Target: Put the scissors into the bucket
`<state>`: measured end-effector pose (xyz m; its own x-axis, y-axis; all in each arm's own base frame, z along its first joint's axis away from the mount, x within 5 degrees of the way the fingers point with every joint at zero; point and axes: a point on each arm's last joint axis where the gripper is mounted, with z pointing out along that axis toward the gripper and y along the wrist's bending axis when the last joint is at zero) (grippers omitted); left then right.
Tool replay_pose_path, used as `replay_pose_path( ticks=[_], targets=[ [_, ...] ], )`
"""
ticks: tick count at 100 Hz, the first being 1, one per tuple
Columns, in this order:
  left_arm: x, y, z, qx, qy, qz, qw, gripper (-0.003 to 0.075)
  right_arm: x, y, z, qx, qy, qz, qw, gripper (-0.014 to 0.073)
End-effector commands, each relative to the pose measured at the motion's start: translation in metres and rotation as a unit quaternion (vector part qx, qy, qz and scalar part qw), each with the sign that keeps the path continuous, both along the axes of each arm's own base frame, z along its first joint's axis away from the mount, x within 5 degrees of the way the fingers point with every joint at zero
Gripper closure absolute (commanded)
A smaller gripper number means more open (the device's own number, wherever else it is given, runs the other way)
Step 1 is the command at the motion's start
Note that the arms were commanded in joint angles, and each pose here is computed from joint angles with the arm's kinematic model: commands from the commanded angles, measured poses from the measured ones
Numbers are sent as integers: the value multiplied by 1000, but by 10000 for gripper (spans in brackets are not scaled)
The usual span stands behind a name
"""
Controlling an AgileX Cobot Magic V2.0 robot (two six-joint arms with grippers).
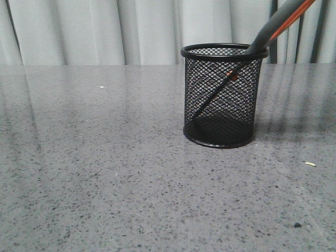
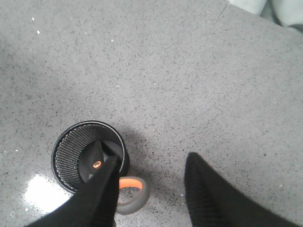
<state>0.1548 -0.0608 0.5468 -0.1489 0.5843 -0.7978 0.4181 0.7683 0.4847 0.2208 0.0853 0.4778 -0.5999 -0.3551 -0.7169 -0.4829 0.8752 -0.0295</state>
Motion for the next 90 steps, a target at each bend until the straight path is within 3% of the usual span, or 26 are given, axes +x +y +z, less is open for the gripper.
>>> replay_pose_path(
  ticks=[1,13,22,33,40,57,70,90],
  targets=[
    [-5,2,13,-24,-47,-3,999,281,-19,-7,24,28,-61,-11,998,383],
    [-5,2,13,-24,-46,-3,999,286,-31,-12,39,57,-122,-18,991,531],
    [-5,2,11,-22,-38,-3,999,362,-40,-15,45,81,-170,-21,982,640],
    [-6,2,8,-20,-19,-3,1000,566,-49,-17,40,110,-212,-24,971,667],
    [-4,0,3,-19,-6,-5,1000,744,-54,-19,33,124,-239,-28,963,667],
    [-1,-3,-16,-57,-7,-2,998,740,-70,-27,12,158,-311,-42,936,668],
    [-12,-3,-38,-126,-64,-27,990,740,-88,-35,-12,174,-349,-50,919,668],
    [-40,6,-115,-193,-127,-53,971,740,-120,-48,-58,186,-379,-58,905,668]
  ],
)
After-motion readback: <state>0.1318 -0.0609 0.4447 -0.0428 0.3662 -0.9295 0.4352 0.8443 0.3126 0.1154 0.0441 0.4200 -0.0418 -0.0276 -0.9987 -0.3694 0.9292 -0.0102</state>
